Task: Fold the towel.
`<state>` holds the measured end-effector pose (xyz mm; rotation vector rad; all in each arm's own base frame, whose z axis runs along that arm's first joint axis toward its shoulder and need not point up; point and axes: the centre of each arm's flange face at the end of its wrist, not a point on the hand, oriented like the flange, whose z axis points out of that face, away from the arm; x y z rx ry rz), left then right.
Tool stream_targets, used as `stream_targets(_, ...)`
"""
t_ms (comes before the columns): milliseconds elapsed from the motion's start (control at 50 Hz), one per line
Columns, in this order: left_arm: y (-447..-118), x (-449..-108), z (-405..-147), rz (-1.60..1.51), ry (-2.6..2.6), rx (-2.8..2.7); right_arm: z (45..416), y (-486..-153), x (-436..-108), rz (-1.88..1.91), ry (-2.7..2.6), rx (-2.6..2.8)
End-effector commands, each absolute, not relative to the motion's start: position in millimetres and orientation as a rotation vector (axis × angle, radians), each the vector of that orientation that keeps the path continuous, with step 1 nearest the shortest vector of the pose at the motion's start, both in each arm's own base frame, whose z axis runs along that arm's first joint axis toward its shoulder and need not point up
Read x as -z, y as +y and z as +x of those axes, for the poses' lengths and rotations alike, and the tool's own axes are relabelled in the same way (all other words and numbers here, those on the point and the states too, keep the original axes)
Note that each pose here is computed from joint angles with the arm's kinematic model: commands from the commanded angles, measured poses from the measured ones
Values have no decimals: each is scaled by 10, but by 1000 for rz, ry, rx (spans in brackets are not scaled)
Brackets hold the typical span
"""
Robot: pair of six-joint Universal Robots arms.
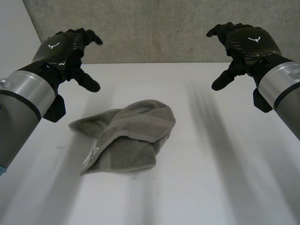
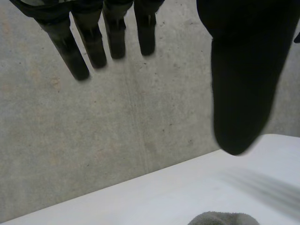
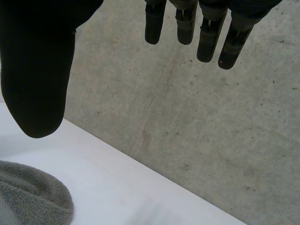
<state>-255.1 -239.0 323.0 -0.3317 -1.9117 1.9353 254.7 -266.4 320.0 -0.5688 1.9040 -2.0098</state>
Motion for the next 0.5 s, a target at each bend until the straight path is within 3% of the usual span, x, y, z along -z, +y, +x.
stream_targets(20,-2387,-3221,-2564,-341,-1909,-1933,2551,-2680,-3224,-567,1897,2020)
stream_targets(260,-2387,-2926,-2752,-432,-1975,-1831,2500,-2819,-3164,-564,1939,2018)
stream_targets(500,-2371,-2242,-3171,-852,-2093,-1752,2433,-3181,-2683,-630,2186,1854)
